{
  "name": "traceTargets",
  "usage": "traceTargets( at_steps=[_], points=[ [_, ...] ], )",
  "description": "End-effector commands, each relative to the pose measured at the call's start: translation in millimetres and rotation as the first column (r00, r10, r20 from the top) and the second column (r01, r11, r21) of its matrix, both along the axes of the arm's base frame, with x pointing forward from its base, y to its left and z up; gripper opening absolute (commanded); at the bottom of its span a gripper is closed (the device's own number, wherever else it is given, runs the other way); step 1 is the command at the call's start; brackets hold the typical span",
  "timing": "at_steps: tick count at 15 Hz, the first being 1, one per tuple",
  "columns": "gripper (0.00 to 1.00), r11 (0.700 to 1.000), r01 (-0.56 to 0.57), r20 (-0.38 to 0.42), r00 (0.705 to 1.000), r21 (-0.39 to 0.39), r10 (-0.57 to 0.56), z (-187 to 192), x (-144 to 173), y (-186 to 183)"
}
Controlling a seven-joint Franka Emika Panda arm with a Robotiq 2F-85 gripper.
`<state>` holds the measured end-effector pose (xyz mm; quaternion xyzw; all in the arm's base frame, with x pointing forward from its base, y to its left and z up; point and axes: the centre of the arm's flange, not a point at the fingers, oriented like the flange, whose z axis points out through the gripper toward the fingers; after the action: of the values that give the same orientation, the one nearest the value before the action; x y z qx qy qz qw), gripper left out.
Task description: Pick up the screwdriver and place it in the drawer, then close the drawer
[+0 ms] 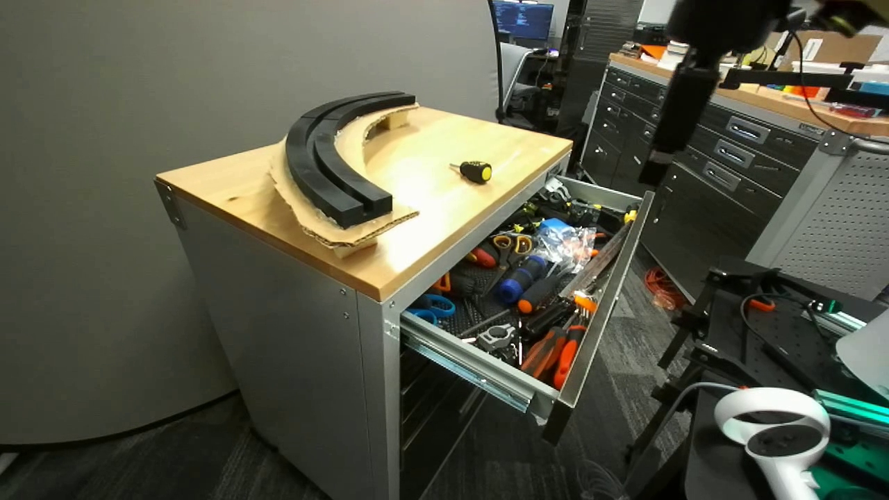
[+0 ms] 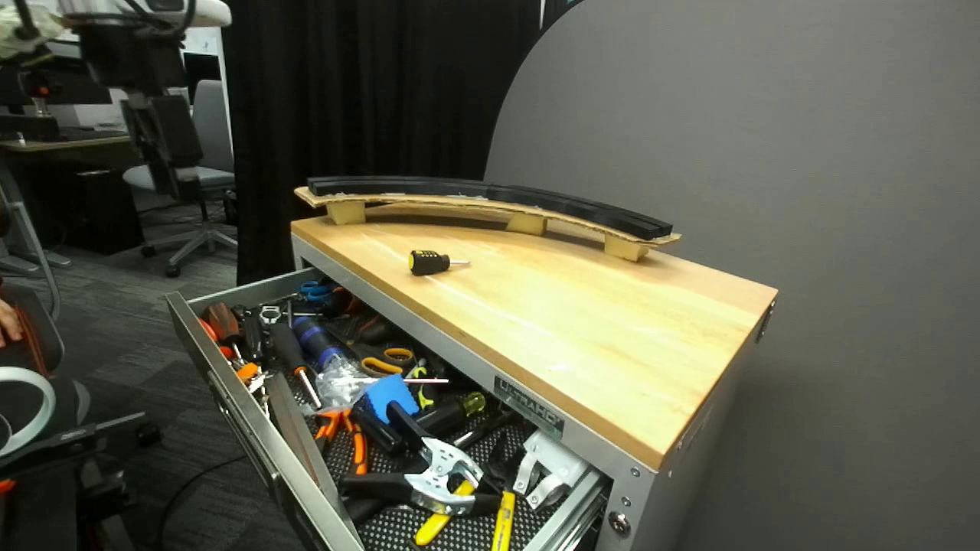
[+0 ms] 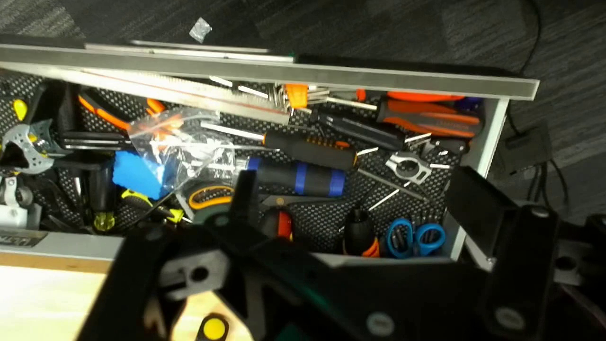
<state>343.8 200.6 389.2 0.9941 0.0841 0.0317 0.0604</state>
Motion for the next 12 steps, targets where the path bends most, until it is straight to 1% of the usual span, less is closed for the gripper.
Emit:
traceTargets(
  at_steps=[1, 3, 7, 9, 12],
  points=[
    [1.0, 0.999, 0.05, 0.05, 0.998, -0.022, -0.048, -3.6, 85.8, 21.1],
    [1.0, 0.997, 0.068, 0.052, 0.996, -0.025, -0.066, -8.3, 122.0, 13.3],
    [1.0, 0.995, 0.103, 0.036, 0.994, -0.021, -0.102, -26.9, 180.6, -5.4],
    [1.0, 0.992, 0.123, 0.039, 0.992, -0.015, -0.123, -38.1, 204.7, -14.2],
    [1.0, 0.99, 0.136, 0.052, 0.99, -0.046, -0.133, -56.3, 235.6, -22.1]
  ],
)
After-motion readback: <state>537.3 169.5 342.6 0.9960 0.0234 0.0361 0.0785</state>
